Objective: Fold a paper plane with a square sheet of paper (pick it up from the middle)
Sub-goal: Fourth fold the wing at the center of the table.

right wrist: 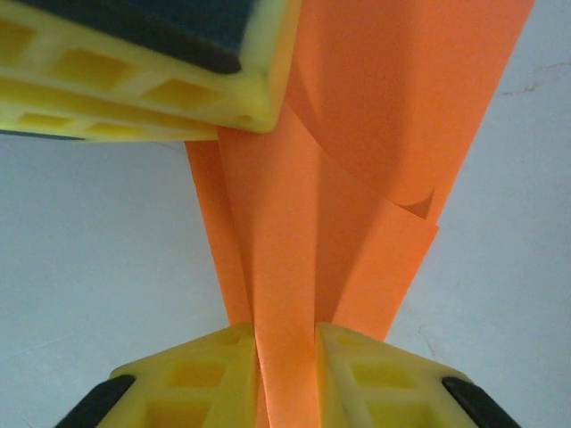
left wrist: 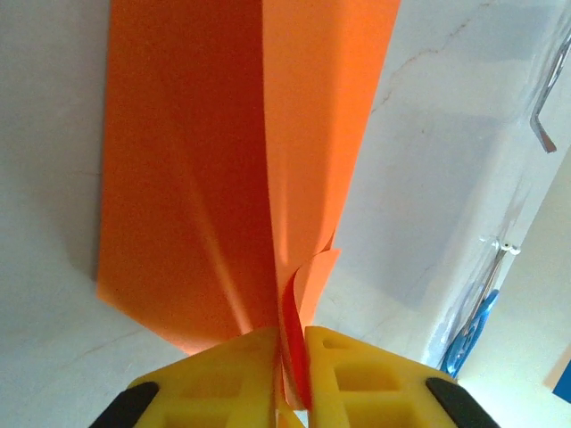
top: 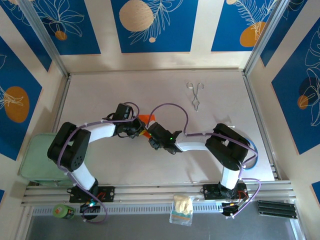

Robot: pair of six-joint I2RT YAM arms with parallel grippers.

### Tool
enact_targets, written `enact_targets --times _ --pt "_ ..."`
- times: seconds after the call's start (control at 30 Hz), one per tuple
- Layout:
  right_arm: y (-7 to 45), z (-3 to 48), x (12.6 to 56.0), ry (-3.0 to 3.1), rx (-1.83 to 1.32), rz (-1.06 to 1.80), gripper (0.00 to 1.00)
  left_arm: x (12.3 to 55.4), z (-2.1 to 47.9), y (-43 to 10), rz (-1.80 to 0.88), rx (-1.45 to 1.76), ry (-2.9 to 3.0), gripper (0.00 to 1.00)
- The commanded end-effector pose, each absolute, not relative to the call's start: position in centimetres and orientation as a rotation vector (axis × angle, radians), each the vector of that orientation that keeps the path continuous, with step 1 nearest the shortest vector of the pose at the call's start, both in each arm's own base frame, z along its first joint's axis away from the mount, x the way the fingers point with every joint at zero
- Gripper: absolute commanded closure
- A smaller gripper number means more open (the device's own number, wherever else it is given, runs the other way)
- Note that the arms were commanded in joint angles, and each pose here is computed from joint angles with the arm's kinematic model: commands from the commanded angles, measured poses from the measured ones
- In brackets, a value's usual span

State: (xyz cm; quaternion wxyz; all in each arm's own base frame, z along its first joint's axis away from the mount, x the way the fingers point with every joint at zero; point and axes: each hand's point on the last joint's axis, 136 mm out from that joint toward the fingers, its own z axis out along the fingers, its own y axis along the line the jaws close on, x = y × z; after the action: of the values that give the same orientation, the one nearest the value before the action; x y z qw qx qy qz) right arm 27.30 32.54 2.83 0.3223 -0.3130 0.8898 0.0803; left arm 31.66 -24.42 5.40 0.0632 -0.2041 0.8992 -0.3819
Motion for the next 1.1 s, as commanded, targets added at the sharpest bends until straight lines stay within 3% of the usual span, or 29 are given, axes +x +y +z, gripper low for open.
enact_targets --times 0.0,0.2,0.33,0.7,1.07 --pt "32.7 3.2 27.8 2.33 -0.802 0.215 0.81 32.3 7.2 -24.3 -1.149 -0.605 2.681 0.8" --pt "32.2 3.5 28.2 2.318 -0.808 0.245 0.87 32.9 8.3 -21.7 -1.08 -0.659 2.608 0.62" --pt "32.3 3.8 28.2 2.306 -0.843 0.35 0.9 32.4 8.3 -20.0 -1.015 -0.693 2.564 0.57" --pt "33.0 4.7 27.5 2.27 -0.923 0.705 0.91 31.8 5.9 -23.3 -1.179 -0.636 2.623 0.75" --pt "33.1 3.8 27.5 2.299 -0.924 0.736 0.91 31.8 3.7 -23.7 -1.131 -0.651 2.689 0.8"
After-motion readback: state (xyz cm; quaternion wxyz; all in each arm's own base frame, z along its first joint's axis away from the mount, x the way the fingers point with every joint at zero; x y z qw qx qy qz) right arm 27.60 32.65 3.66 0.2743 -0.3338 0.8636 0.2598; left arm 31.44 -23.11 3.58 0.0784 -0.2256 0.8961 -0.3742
